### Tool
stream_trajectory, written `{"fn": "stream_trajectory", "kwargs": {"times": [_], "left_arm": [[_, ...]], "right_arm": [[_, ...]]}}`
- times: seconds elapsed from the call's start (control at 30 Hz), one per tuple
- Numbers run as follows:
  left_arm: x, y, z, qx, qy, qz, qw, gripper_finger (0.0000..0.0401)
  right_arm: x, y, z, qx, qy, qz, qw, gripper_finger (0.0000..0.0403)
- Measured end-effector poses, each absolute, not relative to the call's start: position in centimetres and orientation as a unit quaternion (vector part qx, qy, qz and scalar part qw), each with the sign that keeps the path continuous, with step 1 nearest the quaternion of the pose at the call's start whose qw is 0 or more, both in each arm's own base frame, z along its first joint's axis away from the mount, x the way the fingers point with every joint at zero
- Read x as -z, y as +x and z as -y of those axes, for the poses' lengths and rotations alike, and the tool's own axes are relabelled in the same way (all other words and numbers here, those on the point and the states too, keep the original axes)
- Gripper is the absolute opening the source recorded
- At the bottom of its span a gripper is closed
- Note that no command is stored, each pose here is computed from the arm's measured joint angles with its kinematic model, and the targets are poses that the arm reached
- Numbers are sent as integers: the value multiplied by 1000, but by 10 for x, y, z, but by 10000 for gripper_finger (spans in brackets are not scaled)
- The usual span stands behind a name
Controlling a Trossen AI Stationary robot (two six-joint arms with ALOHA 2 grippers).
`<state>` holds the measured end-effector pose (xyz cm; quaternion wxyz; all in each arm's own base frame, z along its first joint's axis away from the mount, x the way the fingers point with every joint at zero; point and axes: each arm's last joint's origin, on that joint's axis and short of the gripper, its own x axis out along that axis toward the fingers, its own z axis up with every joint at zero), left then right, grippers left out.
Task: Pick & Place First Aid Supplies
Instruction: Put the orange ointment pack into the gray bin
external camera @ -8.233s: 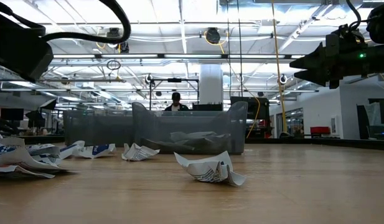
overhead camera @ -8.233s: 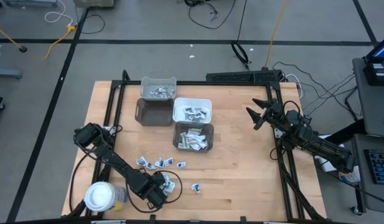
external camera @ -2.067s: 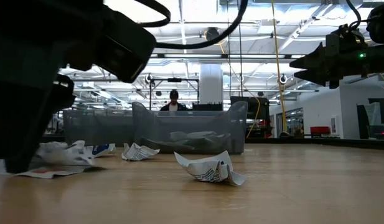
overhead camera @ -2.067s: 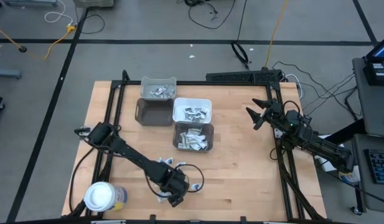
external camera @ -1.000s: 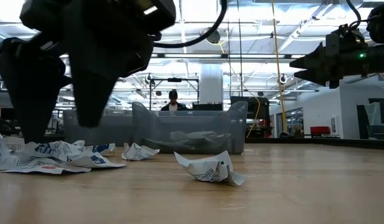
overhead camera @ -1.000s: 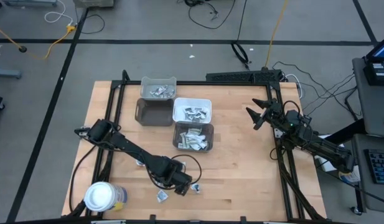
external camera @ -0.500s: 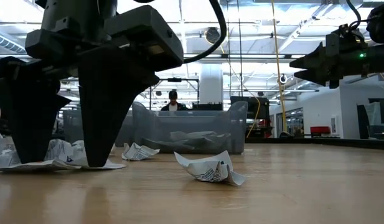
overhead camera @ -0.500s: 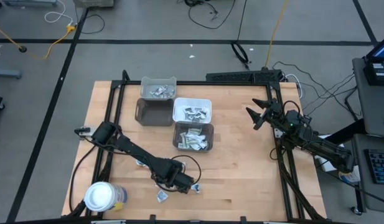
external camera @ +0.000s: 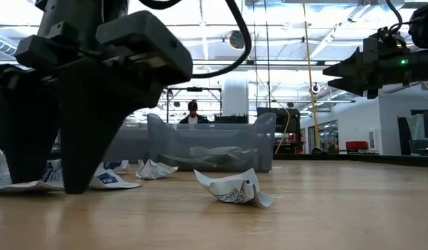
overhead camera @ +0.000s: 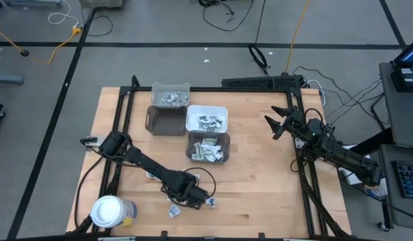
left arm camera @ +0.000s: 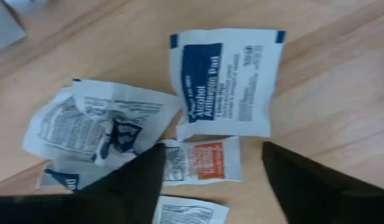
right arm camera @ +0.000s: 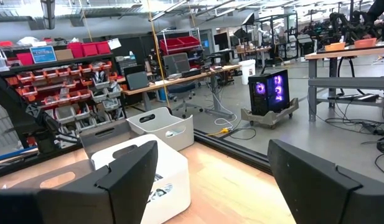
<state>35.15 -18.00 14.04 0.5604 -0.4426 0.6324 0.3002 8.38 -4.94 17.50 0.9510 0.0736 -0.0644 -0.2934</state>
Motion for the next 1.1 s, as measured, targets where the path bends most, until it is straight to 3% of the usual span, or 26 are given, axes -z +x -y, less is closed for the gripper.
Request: {"fn": "stream_trajectory", "kwargs": {"times": [0.4,0.73,1.1], "left_arm": [[-139,357,181,-262,-444,-637,573,17],[-147,355,181,-248,-444,-638,578,5],[-225,325,161,-159,-380,-645,644,3]], "right_arm": [[-175,84,49,294,74,64,951,297],[-175,84,49,294,74,64,951,297],[-175,84,49,294,74,64,951,297]]}}
